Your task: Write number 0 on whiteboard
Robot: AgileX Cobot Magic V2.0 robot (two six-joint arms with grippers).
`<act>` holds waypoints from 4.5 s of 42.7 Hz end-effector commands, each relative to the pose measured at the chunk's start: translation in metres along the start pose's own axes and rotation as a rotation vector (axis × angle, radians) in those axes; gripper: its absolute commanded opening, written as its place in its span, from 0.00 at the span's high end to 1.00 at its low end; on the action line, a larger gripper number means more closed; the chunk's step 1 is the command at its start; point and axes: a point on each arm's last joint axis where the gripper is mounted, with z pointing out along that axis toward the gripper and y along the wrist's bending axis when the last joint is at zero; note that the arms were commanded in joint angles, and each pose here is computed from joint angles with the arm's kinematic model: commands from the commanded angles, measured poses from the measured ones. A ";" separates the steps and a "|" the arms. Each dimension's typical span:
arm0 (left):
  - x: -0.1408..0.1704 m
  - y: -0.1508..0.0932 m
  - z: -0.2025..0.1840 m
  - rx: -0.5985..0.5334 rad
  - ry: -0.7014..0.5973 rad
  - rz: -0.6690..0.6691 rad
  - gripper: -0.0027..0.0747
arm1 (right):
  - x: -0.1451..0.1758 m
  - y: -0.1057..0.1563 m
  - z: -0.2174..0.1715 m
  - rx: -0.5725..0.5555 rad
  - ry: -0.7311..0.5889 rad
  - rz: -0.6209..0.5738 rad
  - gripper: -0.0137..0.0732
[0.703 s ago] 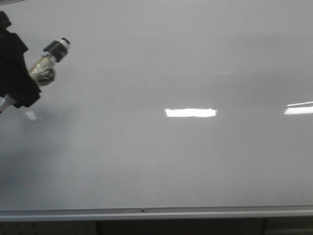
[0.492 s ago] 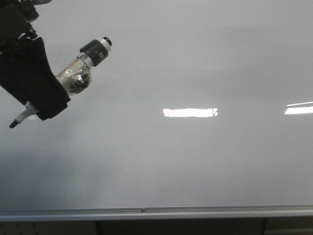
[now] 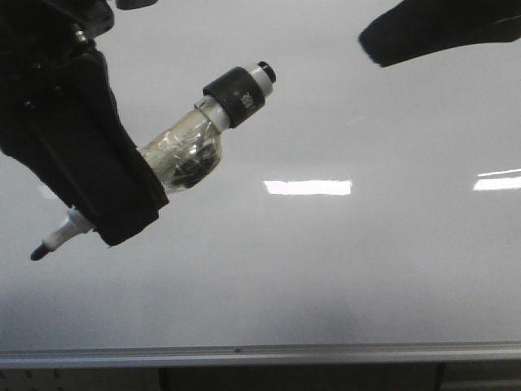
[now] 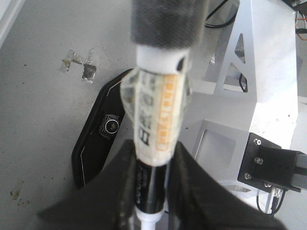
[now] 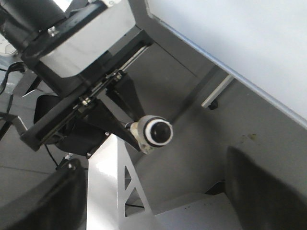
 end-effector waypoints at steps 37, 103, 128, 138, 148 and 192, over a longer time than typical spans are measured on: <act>-0.011 -0.014 -0.014 0.007 -0.101 0.028 0.99 | -0.012 0.013 0.075 -0.132 0.102 -0.021 0.83; -0.009 -0.016 -0.014 0.036 -0.086 0.035 0.66 | -0.012 -0.012 -0.036 0.615 -0.060 -0.092 0.92; -0.010 -0.016 -0.014 0.033 -0.089 0.035 0.99 | -0.065 0.028 -0.089 0.803 -0.459 -0.361 0.92; -0.010 -0.016 -0.014 0.032 -0.090 0.035 0.99 | -0.110 0.021 -0.092 0.848 -0.441 -0.424 0.92; -0.010 -0.016 -0.014 0.032 -0.090 0.035 0.99 | -0.144 0.006 -0.083 0.842 -0.423 -0.426 0.92; -0.010 -0.015 -0.014 0.026 -0.096 0.035 0.99 | -0.156 -0.043 -0.048 0.818 -0.279 -0.353 0.92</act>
